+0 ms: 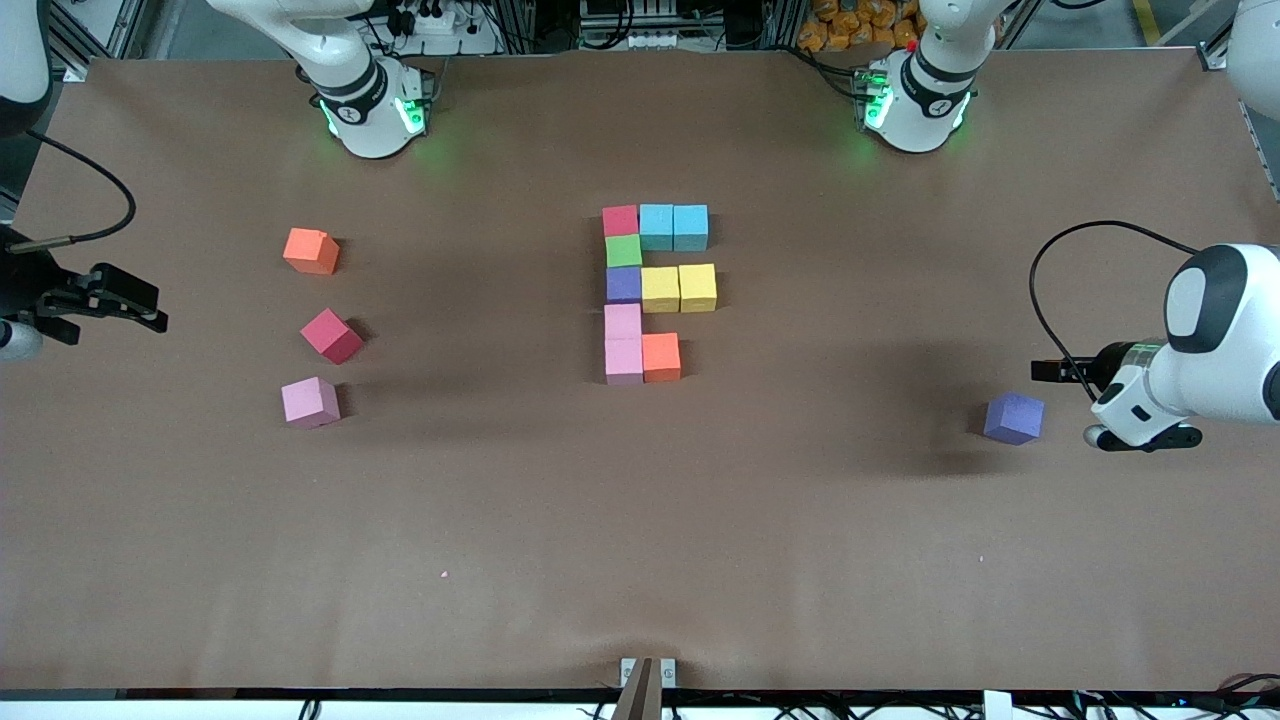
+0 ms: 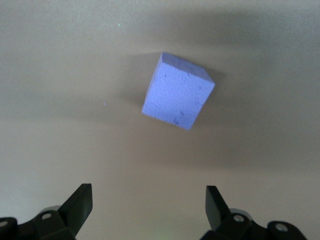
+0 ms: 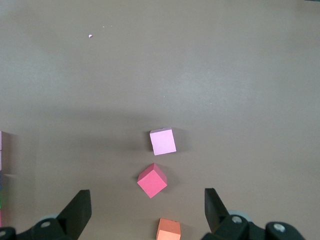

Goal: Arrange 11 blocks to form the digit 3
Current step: 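Lower the left gripper onto the purple block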

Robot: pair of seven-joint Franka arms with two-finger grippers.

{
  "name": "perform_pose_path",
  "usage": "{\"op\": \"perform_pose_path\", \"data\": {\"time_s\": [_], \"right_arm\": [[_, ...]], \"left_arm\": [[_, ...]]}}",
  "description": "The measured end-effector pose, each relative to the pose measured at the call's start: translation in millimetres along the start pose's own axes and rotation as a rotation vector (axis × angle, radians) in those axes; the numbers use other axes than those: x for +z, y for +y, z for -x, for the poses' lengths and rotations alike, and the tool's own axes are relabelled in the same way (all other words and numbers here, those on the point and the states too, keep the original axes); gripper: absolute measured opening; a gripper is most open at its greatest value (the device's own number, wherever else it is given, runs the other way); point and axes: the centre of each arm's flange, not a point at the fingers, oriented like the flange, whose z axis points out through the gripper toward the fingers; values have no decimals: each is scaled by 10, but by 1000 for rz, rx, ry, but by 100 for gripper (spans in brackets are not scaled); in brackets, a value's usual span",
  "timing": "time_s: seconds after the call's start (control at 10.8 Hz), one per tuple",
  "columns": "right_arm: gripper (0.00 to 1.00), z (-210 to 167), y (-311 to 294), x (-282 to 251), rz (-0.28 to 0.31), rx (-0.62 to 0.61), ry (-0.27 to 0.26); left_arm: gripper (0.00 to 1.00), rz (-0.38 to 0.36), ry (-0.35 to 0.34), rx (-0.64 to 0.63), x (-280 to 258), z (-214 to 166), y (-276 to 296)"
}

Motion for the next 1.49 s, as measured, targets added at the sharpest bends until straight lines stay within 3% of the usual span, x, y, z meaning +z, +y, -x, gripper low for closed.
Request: {"op": "perform_pose_path", "data": {"time_s": [0.37, 0.65, 1.49], "right_arm": [[100, -6, -8, 10, -1, -1, -1], [100, -24, -7, 53, -2, -1, -8], [100, -53, -50, 40, 1, -9, 10]], "left_arm": [[100, 3, 104, 64, 407, -7, 296], [100, -105, 140, 130, 479, -9, 298], [100, -127, 202, 230, 857, -136, 436]]}}
